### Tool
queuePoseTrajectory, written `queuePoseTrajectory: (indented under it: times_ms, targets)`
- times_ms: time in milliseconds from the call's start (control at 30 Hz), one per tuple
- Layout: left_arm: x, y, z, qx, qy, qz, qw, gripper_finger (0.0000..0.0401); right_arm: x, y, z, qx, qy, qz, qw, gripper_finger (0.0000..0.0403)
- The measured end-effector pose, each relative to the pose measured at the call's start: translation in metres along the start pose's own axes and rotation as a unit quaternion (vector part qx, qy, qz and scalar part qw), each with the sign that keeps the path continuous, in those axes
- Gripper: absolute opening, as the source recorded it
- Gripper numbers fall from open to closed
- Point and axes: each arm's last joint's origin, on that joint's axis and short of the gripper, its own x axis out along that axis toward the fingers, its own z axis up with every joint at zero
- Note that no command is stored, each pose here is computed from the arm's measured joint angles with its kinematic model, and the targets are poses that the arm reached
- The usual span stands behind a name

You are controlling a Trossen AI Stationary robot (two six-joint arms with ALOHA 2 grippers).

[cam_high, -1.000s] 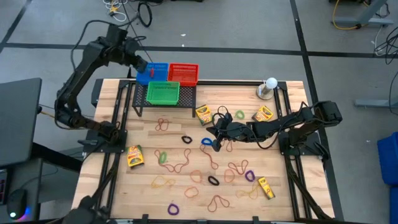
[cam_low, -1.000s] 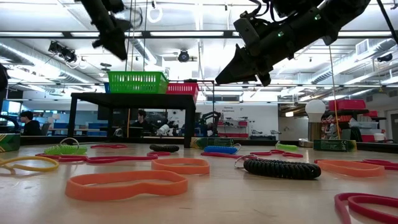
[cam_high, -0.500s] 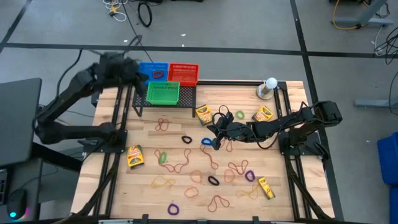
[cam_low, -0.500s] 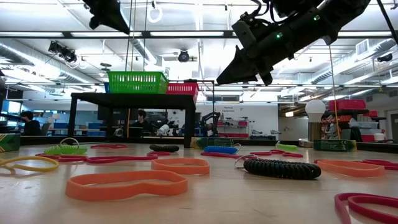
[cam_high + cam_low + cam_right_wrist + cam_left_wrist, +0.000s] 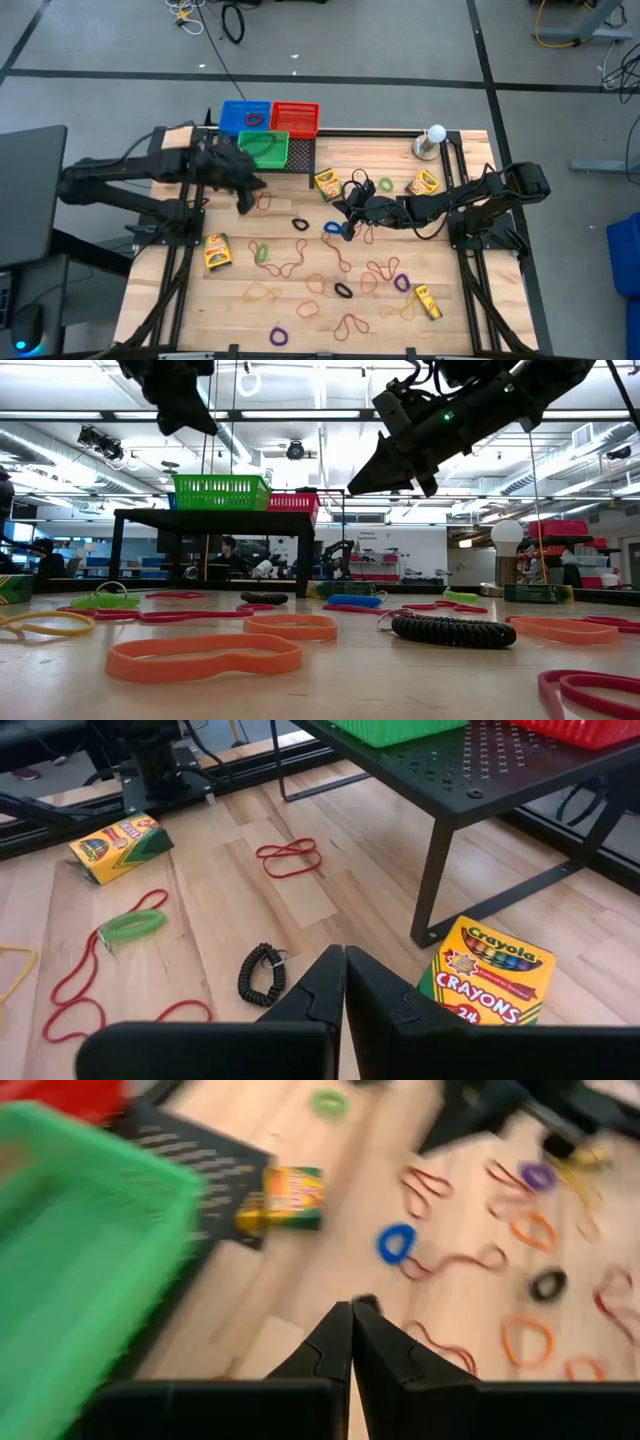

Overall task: Pick & Place Office Desk Supplies
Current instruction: Put the red rubber band into the red bin

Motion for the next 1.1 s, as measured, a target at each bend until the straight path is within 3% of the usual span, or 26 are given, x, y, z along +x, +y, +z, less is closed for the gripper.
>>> queuePoseTrajectory:
  times_ms: [200, 333, 500, 633, 767, 933, 1100]
  targets:
    - [0.03, -0.023, -0.038, 0.033, 0.028, -0.032, 0.999, 0.0005, 0.001, -0.001, 0.0, 0.004, 0.003, 0.006, 1.0, 0.0023]
    - [0.048, -0.03, -0.066, -0.006, -0.012, -0.034, 0.999, 0.0005, 0.001, -0.001, 0.0, 0.037, 0.006, 0.012, 0.999, 0.0023]
    - [0.065, -0.034, -0.093, -0.05, -0.066, -0.026, 0.996, 0.0007, 0.0, 0.002, -0.002, 0.053, 0.033, 0.058, 0.996, 0.0023]
    - [0.073, -0.03, -0.111, -0.093, -0.114, 0.024, 0.989, 0.0007, -0.004, 0.013, 0.001, 0.018, 0.106, 0.063, 0.992, 0.0023]
    - [0.076, -0.027, -0.121, -0.126, -0.165, 0.017, 0.978, 0.0007, -0.015, 0.021, 0.01, -0.006, 0.187, 0.04, 0.982, 0.0024]
    - [0.078, -0.025, -0.127, -0.126, -0.175, 0.016, 0.976, 0.0007, -0.027, 0.034, 0.016, 0.047, 0.249, 0.02, 0.967, 0.0047]
    - [0.078, -0.025, -0.128, -0.117, -0.174, 0.022, 0.977, 0.0007, -0.023, 0.055, 0.02, 0.135, 0.318, -0.017, 0.938, 0.0076]
